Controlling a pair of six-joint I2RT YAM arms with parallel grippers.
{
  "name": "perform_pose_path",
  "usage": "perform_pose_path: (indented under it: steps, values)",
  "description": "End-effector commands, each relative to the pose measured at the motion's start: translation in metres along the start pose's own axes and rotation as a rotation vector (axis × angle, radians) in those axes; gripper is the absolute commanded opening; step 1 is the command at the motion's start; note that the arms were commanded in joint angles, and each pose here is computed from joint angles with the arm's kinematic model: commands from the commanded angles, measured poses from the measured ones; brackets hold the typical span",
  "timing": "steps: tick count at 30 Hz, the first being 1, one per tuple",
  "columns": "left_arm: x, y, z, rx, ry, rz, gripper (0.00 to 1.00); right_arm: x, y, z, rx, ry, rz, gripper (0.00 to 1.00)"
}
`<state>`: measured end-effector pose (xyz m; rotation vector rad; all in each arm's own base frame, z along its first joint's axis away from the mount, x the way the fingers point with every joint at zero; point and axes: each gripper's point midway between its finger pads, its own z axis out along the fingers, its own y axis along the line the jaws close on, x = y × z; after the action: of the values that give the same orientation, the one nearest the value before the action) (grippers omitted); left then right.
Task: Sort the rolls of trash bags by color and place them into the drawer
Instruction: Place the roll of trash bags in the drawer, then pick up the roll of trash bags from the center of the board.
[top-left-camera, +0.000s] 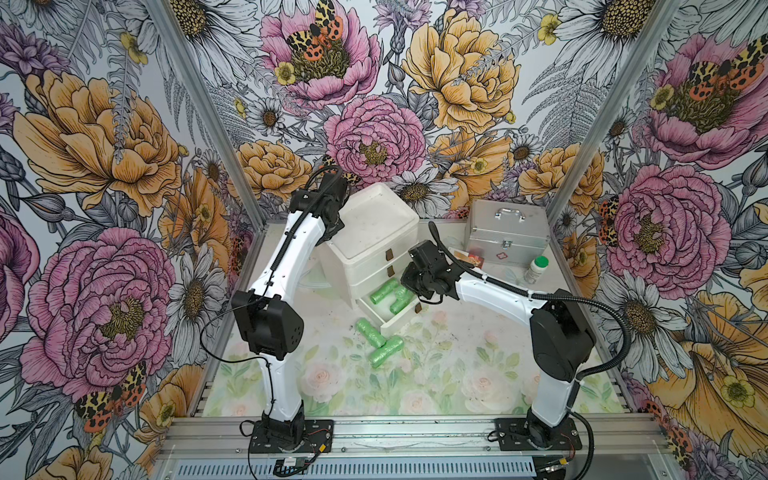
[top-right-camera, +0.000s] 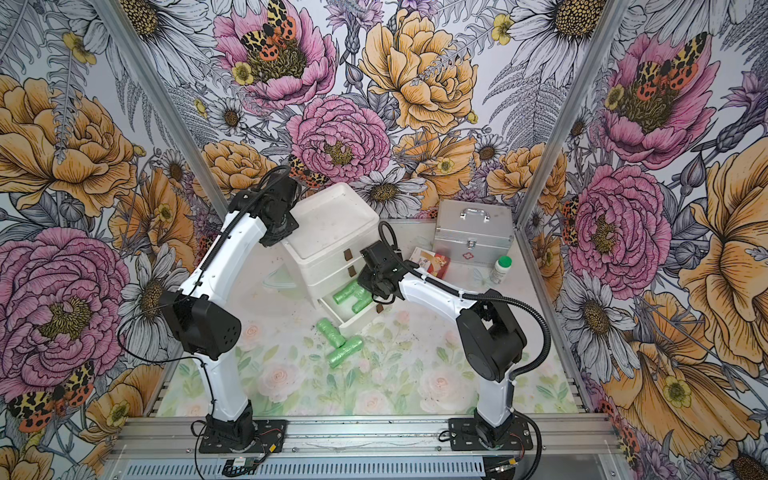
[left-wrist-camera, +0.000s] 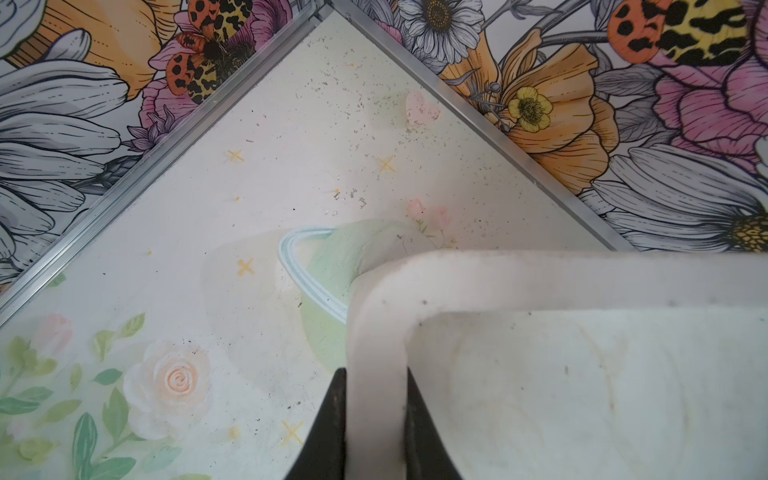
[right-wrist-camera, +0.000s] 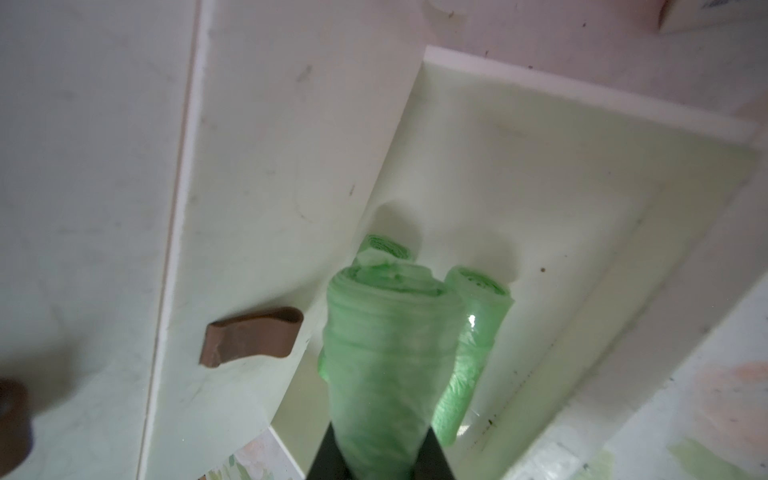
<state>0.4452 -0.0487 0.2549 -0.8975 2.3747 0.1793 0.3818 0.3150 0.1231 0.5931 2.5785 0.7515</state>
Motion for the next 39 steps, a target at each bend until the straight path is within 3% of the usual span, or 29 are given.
perform_pose_path:
  steps: [1,5,9,11,19,26,33,39]
  values:
    - [0.078,0.005,0.027,-0.06,0.309,0.085,0.0,-0.004,0.015,0.003,-0.038,-0.021,0.026,0.19]
    - [0.078,0.004,0.025,-0.055,0.307,0.082,0.0,0.001,0.017,0.006,-0.037,-0.018,0.032,0.3]
    - [0.079,0.004,0.025,-0.055,0.309,0.082,0.0,0.008,0.018,0.011,-0.04,0.013,0.031,0.69]
    - [0.079,0.004,0.025,-0.056,0.309,0.081,0.0,0.011,0.019,0.011,-0.045,0.026,0.03,0.75]
    - [0.079,0.001,0.025,-0.05,0.309,0.081,0.0,0.019,0.037,-0.022,-0.117,0.021,-0.147,0.74]
    - [0.078,-0.002,0.026,-0.042,0.311,0.078,0.0,0.091,0.058,-0.044,-0.267,0.172,-0.638,0.68]
    - [0.079,-0.003,0.025,-0.036,0.315,0.079,0.0,0.149,0.039,-0.03,-0.201,0.175,-0.947,0.66]
    - [0.075,-0.003,0.021,-0.027,0.306,0.075,0.0,0.169,0.041,-0.011,-0.14,0.149,-1.091,0.65]
